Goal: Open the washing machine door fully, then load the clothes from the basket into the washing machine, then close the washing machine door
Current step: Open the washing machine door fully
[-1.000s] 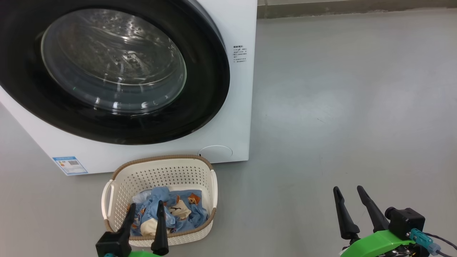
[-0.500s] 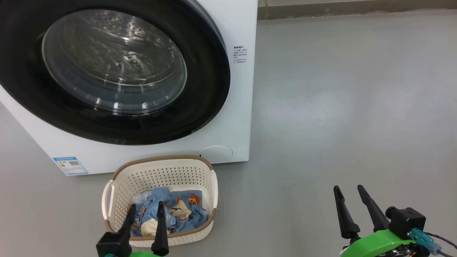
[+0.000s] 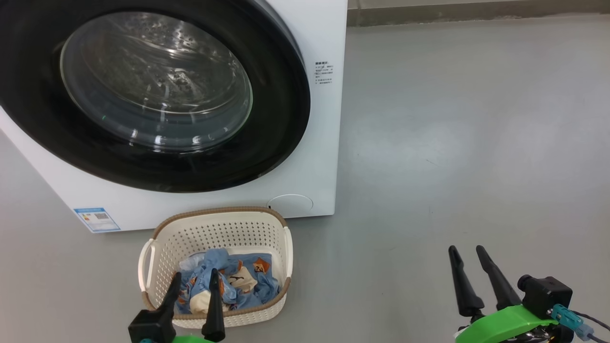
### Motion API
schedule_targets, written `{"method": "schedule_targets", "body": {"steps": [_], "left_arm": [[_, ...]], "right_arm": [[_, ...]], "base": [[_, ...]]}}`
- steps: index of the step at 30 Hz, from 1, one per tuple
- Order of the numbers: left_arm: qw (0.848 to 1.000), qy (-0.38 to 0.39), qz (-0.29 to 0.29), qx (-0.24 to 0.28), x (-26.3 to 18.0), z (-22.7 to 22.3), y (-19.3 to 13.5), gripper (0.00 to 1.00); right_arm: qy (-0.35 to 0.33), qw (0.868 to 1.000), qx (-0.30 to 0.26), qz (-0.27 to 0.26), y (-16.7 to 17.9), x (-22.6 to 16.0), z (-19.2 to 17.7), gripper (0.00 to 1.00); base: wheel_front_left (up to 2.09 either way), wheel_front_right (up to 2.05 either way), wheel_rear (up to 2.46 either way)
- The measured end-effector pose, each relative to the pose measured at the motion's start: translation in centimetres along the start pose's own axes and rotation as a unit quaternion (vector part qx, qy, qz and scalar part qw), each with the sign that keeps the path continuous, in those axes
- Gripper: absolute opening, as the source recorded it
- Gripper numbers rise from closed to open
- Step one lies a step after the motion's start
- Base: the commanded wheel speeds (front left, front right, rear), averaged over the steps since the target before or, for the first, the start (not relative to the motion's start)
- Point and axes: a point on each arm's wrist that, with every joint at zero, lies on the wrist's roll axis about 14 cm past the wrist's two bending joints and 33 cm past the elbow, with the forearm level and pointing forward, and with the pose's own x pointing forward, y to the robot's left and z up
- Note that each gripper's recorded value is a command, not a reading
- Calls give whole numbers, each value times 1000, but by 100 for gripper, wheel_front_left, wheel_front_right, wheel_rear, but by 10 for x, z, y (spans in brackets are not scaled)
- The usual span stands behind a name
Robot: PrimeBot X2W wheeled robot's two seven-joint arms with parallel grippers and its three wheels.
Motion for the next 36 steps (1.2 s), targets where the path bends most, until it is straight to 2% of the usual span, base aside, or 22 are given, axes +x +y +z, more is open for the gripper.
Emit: {"method": "schedule_targets", "body": {"steps": [1,5,6,8,10,12,17,18,20,27,36], "left_arm": [[1000,0,0,0,0,0,0,100],[1000,3,3,0,0,-2,2,100],[1000,4,4,0,0,-2,3,100],[1000,6,6,0,0,-4,4,100],[1000,9,8,0,0,-5,5,100],[1000,12,10,0,1,-8,6,100],[1000,15,13,0,6,-9,8,100],[1000,15,15,-1,9,-9,9,100],[1000,18,17,-4,9,-11,10,100],[1000,19,22,-10,17,-11,12,100],[998,23,48,-20,31,-13,28,100]], "right_arm": [[0,1000,5,-1,0,0,-1,1],[5,999,33,-3,1,1,-5,0],[7,999,50,-7,1,1,-7,0],[12,992,121,-25,-3,1,-14,0],[18,975,216,-53,-9,1,-23,0],[21,955,287,-71,-11,4,-30,0],[15,912,401,-83,-5,26,-31,0],[20,894,441,-83,-2,35,-32,0],[26,882,463,-81,1,43,-34,0],[38,860,508,-41,17,86,-19,0],[60,865,497,15,25,148,0,0]], "base": [[0,0,0],[0,0,0],[0,0,0],[0,0,0],[0,0,0],[0,0,0],[0,0,0],[0,0,0],[0,0,0],[0,0,0],[0,0,0]]}}
